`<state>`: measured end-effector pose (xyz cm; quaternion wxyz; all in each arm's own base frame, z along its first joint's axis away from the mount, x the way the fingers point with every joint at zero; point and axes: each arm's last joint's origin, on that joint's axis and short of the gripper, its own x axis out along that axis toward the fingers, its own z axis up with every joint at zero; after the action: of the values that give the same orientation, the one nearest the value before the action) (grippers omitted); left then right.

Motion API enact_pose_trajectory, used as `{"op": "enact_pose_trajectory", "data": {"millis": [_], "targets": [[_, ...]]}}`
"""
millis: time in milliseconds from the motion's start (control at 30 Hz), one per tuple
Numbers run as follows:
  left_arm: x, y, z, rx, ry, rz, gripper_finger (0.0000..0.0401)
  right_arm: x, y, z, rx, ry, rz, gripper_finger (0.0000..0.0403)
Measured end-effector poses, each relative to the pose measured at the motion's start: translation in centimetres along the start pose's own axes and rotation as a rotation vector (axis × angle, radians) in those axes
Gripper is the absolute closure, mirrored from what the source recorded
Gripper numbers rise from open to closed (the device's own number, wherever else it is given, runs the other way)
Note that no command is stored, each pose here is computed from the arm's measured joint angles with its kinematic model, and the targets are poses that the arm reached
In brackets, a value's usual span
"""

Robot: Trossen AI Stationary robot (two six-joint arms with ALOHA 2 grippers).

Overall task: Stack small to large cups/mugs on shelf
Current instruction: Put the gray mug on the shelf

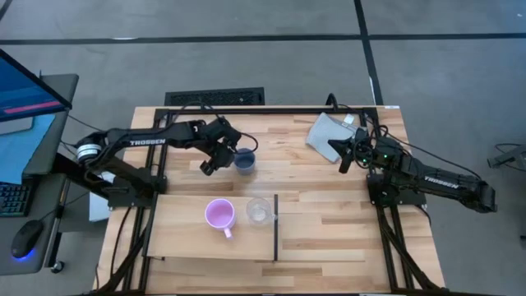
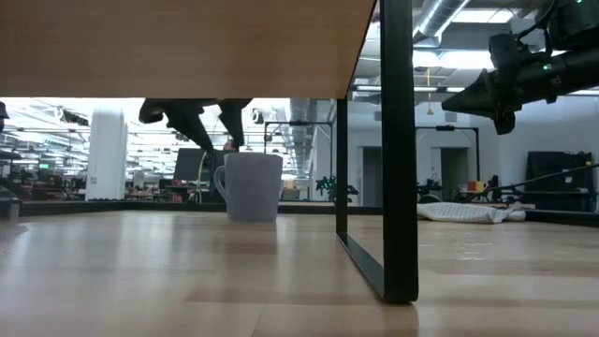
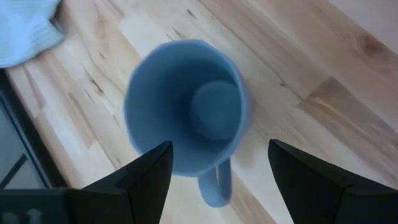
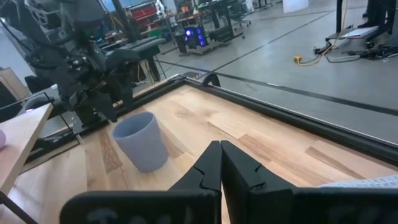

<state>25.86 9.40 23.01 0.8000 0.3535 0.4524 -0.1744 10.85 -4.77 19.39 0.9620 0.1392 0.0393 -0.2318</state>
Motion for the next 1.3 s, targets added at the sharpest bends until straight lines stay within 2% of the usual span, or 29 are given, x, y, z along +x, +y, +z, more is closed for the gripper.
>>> {"op": "enact_pose_trajectory", "data": {"millis": [333, 533, 733, 1300], "targets": [[1.2, 0.0, 0.2, 0.007, 0.010, -0.022, 0.0148, 0.0, 0.0, 0.0, 0.000, 0.004, -0.001, 0.0376], [1.9, -0.1, 0.0, 0.004, 0.041, -0.042, 0.0193, 0.0, 0.0, 0.0, 0.000, 0.005, -0.002, 0.0376], [2.8, 0.4, 0.1, 0.008, 0.032, -0.009, 0.0236, 0.0, 0.0, -0.1, 0.000, 0.006, -0.001, 0.0376], [4.0, 0.2, 0.1, 0.016, 0.060, -0.036, 0.0311, 0.0, 0.0, -0.1, -0.001, 0.015, -0.004, 0.0376]]}}
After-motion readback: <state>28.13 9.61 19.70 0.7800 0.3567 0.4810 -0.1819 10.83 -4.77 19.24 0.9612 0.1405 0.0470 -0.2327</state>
